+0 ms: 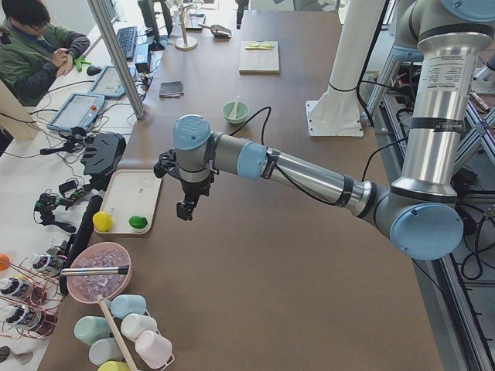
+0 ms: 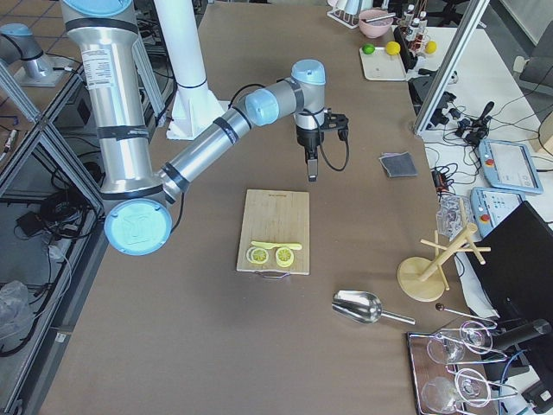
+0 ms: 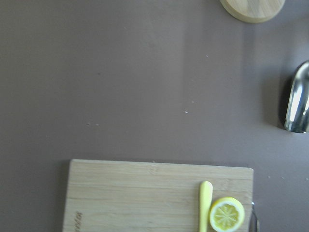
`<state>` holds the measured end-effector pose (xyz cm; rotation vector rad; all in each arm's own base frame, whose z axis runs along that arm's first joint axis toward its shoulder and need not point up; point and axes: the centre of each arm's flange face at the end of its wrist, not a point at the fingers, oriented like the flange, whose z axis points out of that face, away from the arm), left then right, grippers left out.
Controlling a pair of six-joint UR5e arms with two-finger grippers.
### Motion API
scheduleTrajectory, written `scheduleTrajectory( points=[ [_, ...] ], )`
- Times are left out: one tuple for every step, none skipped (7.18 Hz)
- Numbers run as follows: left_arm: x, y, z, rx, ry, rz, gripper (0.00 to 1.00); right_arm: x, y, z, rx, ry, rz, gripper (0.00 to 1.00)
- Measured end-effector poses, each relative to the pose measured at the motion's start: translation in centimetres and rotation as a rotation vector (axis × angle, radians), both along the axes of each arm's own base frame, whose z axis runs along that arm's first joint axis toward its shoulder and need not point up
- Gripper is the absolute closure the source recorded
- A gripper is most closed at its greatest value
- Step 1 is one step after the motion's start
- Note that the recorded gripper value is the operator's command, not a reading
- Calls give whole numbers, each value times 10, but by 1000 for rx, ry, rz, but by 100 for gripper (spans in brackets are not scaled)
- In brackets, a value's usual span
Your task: Place spoon in bowl
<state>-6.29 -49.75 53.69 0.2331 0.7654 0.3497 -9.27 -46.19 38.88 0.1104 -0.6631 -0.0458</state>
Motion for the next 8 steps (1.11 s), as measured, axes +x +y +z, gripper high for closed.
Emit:
scheduleTrajectory(
  points=[
    [-5,16,30,-47,-3,10,1,50,13,45,-34,-41,-32,0],
    [-10,23,51,-71,-4,7,1,89,32,86,-61,-69,-43,0],
    [-16,26,60,-71,-5,-5,1,124,54,126,-97,-77,-30,0],
    [-21,29,64,-73,-6,-13,1,153,76,166,-155,-82,7,0],
    [-23,41,68,-77,-7,-19,1,170,90,194,-206,-86,42,0],
    [-26,57,74,-86,-11,-24,1,178,98,208,-234,-92,64,0],
    [-29,67,78,-93,-22,-30,1,181,101,210,-241,-107,74,0],
    [-30,72,78,-93,-32,-33,1,180,101,209,-240,-132,78,0]
  ],
)
